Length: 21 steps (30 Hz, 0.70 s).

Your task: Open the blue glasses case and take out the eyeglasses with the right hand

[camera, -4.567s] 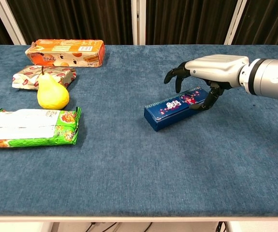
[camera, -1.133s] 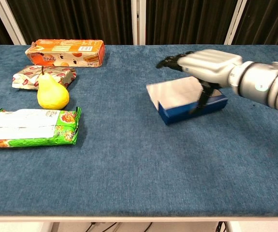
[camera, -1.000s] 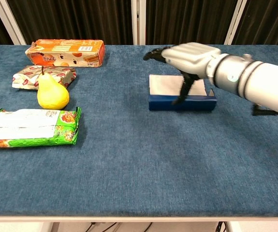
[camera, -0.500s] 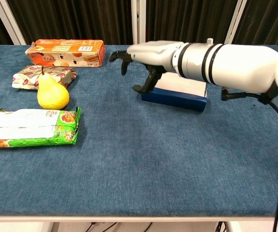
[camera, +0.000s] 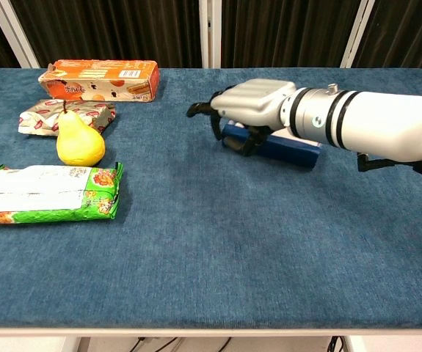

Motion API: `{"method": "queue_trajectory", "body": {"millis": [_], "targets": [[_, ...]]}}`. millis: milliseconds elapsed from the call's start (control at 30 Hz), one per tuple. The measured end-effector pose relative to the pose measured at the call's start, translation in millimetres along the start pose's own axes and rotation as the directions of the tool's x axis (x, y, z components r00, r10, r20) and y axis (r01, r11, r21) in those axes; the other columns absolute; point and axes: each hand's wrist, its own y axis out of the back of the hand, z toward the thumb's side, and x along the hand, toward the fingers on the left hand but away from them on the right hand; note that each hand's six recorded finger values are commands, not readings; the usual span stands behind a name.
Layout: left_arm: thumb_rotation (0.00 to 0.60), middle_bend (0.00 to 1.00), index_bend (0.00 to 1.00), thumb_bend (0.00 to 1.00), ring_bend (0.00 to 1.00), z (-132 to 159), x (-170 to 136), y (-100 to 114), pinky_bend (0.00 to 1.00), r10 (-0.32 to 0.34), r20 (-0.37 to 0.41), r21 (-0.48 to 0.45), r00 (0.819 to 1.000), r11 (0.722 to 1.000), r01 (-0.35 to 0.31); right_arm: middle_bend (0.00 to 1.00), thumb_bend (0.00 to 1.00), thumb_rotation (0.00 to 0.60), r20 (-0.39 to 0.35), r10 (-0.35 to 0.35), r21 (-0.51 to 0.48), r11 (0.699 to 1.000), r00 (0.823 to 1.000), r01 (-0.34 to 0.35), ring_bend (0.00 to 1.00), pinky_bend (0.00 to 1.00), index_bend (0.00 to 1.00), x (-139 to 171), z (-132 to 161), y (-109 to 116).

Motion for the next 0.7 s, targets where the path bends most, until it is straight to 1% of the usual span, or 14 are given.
{"method": "queue_trajectory", "body": {"millis": [67,133,200,233,367,467,567,633,700], "targets": [[0.6,0.71,0.71,0.41,0.53,0,0,0,0.47,0.0,0.0,-0.001,1.0,1.0,0.0,0.32,0.59,0.6,0.038,0.003,-0.004,1.0,0.999,-0.002,0.0,0.0,0.0,2,-11,-1],[0.6,0.71,0.71,0.41,0.53,0,0,0,0.47,-0.001,0.0,-0.002,1.0,1.0,0.001,0.31,0.56,0.6,0.079,0.008,-0.016,1.0,0.997,-0.007,0.0,0.0,0.0,5,-24,-1],[0.6,0.71,0.71,0.41,0.53,0,0,0,0.47,-0.001,0.001,-0.003,1.0,1.0,0.001,0.28,0.54,0.6,0.111,0.007,-0.036,0.999,0.994,-0.003,0.0,0.0,0.0,9,-35,1],[0.6,0.71,0.71,0.41,0.53,0,0,0,0.47,-0.001,0.001,-0.002,1.0,1.0,0.001,0.25,0.54,0.6,0.123,0.002,-0.051,0.999,0.992,0.004,0.0,0.0,0.0,14,-40,3],[0.6,0.71,0.71,0.41,0.53,0,0,0,0.47,-0.001,0.001,-0.002,1.0,1.0,0.001,0.21,0.54,0.6,0.128,-0.029,-0.119,0.992,0.991,0.045,0.0,0.0,0.0,34,-47,9],[0.6,0.71,0.71,0.41,0.53,0,0,0,0.47,-0.001,0.001,-0.001,1.0,1.0,0.001,0.21,0.54,0.6,0.155,-0.066,-0.136,0.987,0.986,0.087,0.0,0.0,0.0,59,-65,13],[0.6,0.71,0.71,0.41,0.53,1,0,0,0.47,-0.001,0.001,0.001,1.0,1.0,0.001,0.24,0.54,0.6,0.201,-0.065,-0.142,0.985,0.977,0.095,0.0,0.0,0.0,87,-88,6],[0.6,0.71,0.71,0.41,0.53,1,0,0,0.47,0.0,0.001,0.003,1.0,1.0,0.0,0.24,0.54,0.6,0.221,-0.034,-0.15,0.986,0.975,0.069,0.0,0.0,0.0,103,-99,-5],[0.6,0.71,0.71,0.41,0.53,1,0,0,0.47,0.0,0.0,0.005,1.0,1.0,0.0,0.25,0.54,0.6,0.229,-0.006,-0.165,0.985,0.973,0.045,0.0,0.0,0.0,109,-104,-15]]}}
